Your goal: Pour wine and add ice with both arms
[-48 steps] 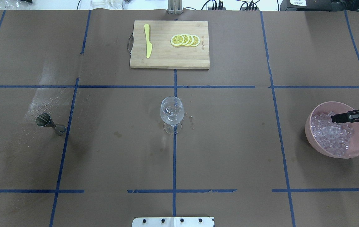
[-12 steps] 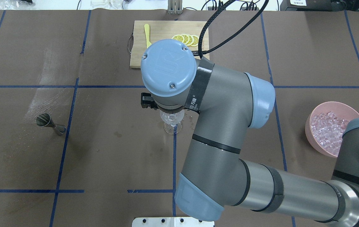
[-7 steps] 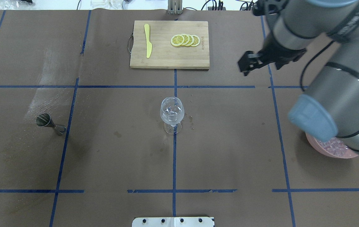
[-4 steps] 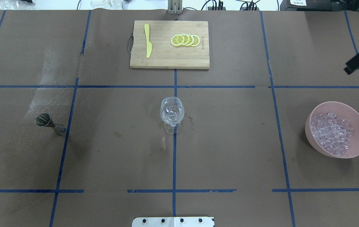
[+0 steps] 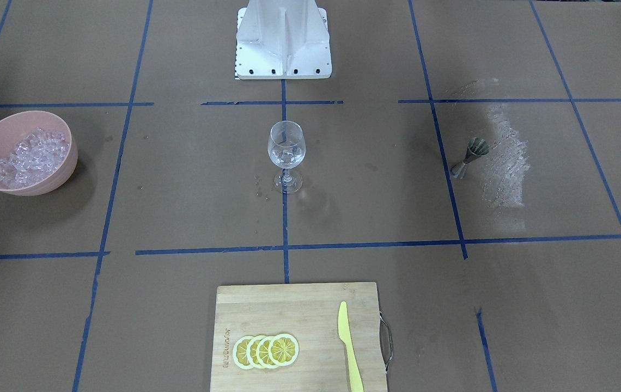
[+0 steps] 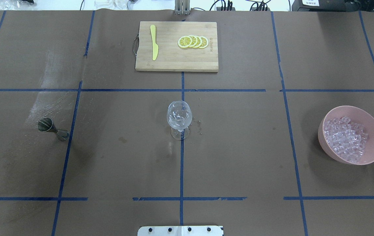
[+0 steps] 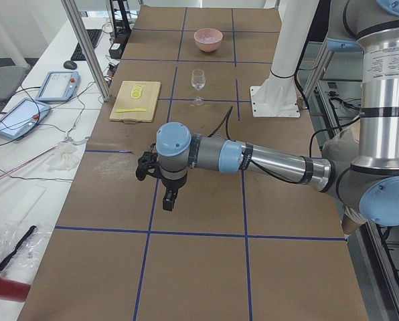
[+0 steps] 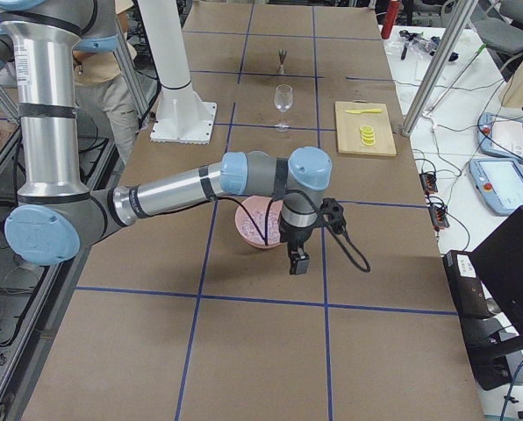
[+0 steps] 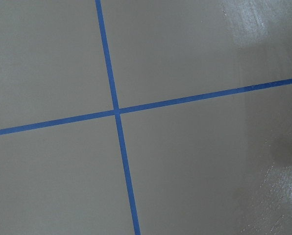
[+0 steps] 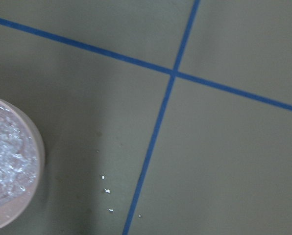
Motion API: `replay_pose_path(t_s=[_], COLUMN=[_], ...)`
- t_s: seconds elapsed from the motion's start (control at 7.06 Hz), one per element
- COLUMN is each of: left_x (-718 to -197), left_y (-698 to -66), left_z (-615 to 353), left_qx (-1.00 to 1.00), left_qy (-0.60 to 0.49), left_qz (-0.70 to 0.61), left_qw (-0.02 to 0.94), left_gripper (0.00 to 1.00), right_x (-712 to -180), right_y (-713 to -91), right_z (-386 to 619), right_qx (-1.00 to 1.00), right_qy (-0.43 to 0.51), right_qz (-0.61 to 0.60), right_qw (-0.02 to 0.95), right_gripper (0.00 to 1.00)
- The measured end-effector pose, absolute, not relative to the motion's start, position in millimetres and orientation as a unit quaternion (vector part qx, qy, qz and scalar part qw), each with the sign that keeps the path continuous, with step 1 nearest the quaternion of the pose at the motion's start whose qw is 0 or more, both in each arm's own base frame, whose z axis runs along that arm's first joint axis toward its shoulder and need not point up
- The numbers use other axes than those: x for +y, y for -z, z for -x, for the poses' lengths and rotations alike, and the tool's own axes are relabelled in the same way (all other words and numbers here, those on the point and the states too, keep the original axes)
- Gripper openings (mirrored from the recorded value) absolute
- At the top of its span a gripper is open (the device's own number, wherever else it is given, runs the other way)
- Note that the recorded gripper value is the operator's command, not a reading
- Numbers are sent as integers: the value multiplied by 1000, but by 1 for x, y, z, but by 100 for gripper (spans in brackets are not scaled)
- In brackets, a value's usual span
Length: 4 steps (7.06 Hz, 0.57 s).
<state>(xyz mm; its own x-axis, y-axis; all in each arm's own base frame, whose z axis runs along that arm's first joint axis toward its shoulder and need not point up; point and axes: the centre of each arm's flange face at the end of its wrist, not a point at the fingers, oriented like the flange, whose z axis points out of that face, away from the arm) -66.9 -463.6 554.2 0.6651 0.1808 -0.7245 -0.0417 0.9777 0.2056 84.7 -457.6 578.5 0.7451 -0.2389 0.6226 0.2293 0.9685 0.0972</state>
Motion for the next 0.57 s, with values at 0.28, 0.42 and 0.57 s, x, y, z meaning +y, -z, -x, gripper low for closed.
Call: replay_pose_path(t_s=[0.28, 0.42, 0.57], left_x=[-464, -464, -464], left_y=[-555, -555, -555], left_z=[67, 66, 66], left_qx=[405, 404, 404], left_qy=[-61, -61, -60], left_qz=[-85, -85, -84], left_qw=[909, 909, 909], left_gripper=[100, 100, 100], right_x=[-449, -450, -454], right_y=[-644, -652, -649], right_z=[-95, -95, -91], right_qx=[-340, -339, -338], right_qy=[99, 75, 49], right_qz=[5, 0, -4], right_qw=[935, 938, 940], right_gripper=[100, 100, 100])
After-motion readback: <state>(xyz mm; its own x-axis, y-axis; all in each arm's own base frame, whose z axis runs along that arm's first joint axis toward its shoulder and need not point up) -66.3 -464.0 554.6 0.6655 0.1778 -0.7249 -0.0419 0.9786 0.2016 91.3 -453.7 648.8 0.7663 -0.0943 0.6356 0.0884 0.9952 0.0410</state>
